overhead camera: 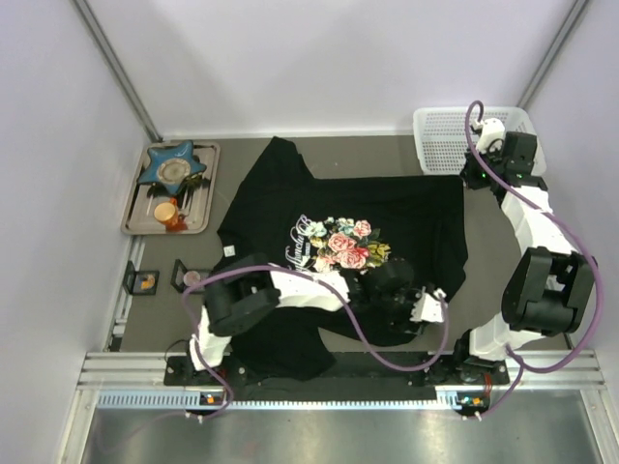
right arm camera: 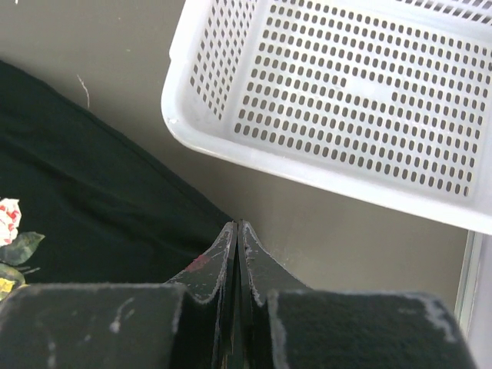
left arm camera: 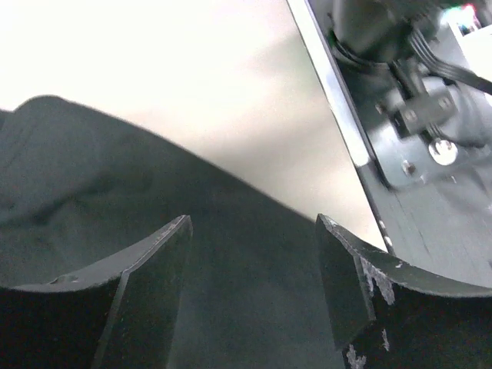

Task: Pin the brooch onto the clothing
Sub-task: Flatten out the clothes at the center of the board.

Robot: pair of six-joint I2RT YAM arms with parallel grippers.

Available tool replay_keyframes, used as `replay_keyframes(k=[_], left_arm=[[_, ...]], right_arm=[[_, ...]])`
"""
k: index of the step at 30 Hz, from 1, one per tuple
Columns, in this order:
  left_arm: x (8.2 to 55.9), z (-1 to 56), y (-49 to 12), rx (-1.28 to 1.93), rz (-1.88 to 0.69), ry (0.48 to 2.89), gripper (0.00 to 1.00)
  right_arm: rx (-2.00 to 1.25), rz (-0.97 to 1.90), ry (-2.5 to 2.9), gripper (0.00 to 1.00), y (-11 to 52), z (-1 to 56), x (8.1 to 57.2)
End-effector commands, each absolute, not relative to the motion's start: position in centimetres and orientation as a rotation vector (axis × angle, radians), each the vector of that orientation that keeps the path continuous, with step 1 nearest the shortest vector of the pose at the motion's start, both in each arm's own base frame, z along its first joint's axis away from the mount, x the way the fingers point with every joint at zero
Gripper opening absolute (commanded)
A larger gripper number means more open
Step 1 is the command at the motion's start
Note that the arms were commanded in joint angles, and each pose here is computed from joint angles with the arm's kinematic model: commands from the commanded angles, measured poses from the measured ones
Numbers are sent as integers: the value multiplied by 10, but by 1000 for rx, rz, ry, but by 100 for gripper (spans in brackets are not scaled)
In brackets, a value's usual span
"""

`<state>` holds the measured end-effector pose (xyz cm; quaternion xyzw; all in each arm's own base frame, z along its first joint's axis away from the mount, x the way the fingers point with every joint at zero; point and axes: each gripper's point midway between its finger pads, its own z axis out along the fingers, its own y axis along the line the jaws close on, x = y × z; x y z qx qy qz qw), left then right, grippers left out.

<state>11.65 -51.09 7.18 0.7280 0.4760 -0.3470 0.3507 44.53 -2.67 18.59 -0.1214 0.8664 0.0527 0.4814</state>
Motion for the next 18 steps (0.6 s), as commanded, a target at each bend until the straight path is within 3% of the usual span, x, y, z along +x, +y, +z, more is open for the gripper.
replay_keyframes(k=[1, 11, 14, 15, 18], left_arm=[[131, 108, -565, 1695, -923, 1227, 71], [144, 36, -575, 1684, -686, 1460, 64], [150, 30, -567, 1685, -631, 1502, 48], [150, 29, -563, 1684, -623, 1524, 33], [145, 54, -561, 1649, -691, 1499, 11]], right_arm=[[-300, 131, 2032, 0, -22, 222, 455], [-322, 138, 2038, 0, -18, 222, 447], [-324, 158, 2033, 0, -13, 228, 442], [-330, 166, 2028, 0, -11, 229, 441], [-347, 180, 2029, 0, -2, 230, 438]])
